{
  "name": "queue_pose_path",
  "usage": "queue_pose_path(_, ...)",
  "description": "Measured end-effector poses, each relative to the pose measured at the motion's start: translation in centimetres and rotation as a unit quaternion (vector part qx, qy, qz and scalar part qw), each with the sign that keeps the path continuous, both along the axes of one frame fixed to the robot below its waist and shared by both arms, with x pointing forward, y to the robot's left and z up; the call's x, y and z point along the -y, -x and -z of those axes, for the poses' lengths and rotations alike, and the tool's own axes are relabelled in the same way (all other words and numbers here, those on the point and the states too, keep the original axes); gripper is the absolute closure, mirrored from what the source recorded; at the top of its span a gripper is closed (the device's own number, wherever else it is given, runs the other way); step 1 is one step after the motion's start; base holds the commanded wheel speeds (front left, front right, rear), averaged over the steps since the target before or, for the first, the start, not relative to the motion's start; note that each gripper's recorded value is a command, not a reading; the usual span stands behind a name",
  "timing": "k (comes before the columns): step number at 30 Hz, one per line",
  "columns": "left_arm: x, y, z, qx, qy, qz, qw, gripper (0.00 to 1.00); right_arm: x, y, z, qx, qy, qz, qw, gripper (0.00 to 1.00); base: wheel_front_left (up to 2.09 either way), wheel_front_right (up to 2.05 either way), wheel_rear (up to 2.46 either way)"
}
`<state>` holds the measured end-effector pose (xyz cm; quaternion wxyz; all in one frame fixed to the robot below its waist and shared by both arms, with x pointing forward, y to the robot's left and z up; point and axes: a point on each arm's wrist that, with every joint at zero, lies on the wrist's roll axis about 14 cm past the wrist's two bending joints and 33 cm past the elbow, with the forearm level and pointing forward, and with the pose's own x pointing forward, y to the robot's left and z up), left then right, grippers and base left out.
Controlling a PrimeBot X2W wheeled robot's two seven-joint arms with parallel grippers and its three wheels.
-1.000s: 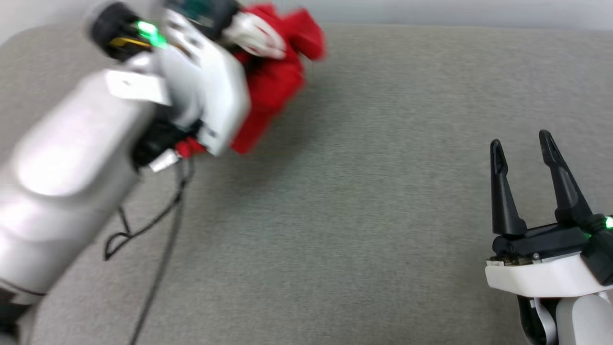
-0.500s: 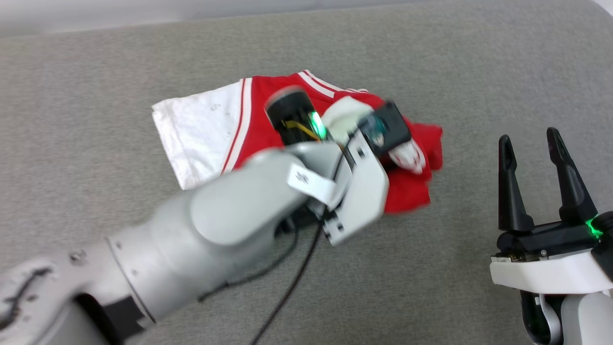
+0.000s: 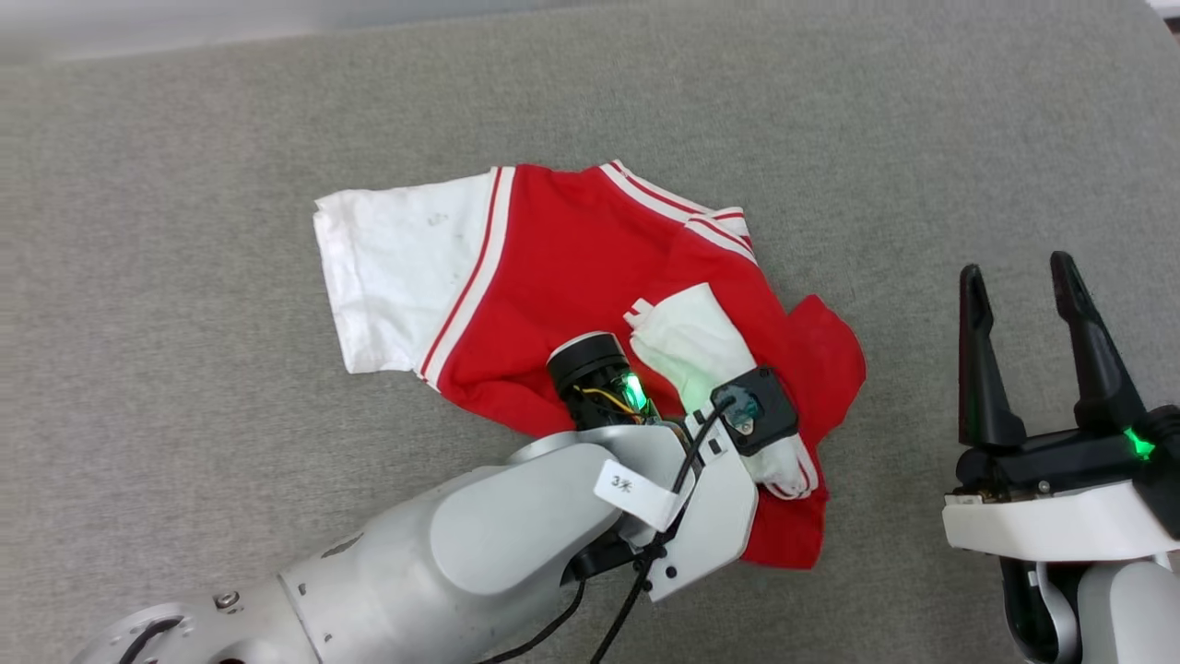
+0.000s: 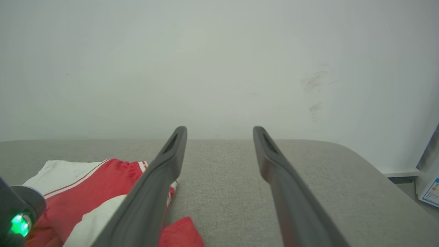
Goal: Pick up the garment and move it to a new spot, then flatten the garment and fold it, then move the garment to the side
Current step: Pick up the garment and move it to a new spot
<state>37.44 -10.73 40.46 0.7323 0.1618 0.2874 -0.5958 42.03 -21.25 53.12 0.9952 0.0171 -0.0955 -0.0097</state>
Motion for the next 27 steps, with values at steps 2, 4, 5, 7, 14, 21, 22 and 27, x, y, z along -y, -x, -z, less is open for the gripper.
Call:
queue_pose_path(2,0.3,-0.8,-1.7,0.019,0.044,-0.02,0.999,0.0,-0.4,0.3,-0.5,0.006,0.001,-0.005,1.0,0.0,0.0,0.0,0.0)
queue_pose_path(4,0.2,-2.0,-3.3,0.043,0.077,-0.04,0.995,0.0,-0.6,0.7,-0.8,0.008,0.0,-0.007,1.0,0.0,0.0,0.0,0.0)
queue_pose_path(5,-0.1,-2.6,-4.0,0.056,0.09,-0.053,0.993,0.0,-0.7,1.0,-0.9,0.009,0.001,-0.009,1.0,0.0,0.0,0.0,0.0)
queue_pose_path(7,-0.7,-3.8,-5.6,0.086,0.117,-0.079,0.986,0.0,-0.9,1.5,-1.2,0.013,0.0,-0.012,1.0,0.0,0.0,0.0,0.0)
queue_pose_path(14,-5.8,-6.2,-9.7,0.172,0.179,-0.2,0.948,0.0,-2.1,3.0,-2.4,0.027,0.001,-0.028,0.999,0.0,0.0,0.0,0.0)
queue_pose_path(21,-15.6,-7.6,-13.6,0.285,0.204,-0.369,0.861,0.0,-3.8,3.9,-2.9,0.035,-0.001,-0.054,0.998,0.0,0.0,0.0,0.0)
queue_pose_path(22,-15.6,-7.6,-13.6,0.285,0.204,-0.369,0.861,0.0,-3.8,3.9,-2.9,0.035,-0.001,-0.054,0.998,0.0,0.0,0.0,0.0)
queue_pose_path(27,-21.4,-6.1,-16.3,0.348,0.207,-0.459,0.791,0.0,-4.7,4.4,-3.1,0.037,-0.001,-0.067,0.997,0.0,0.0,0.0,0.0)
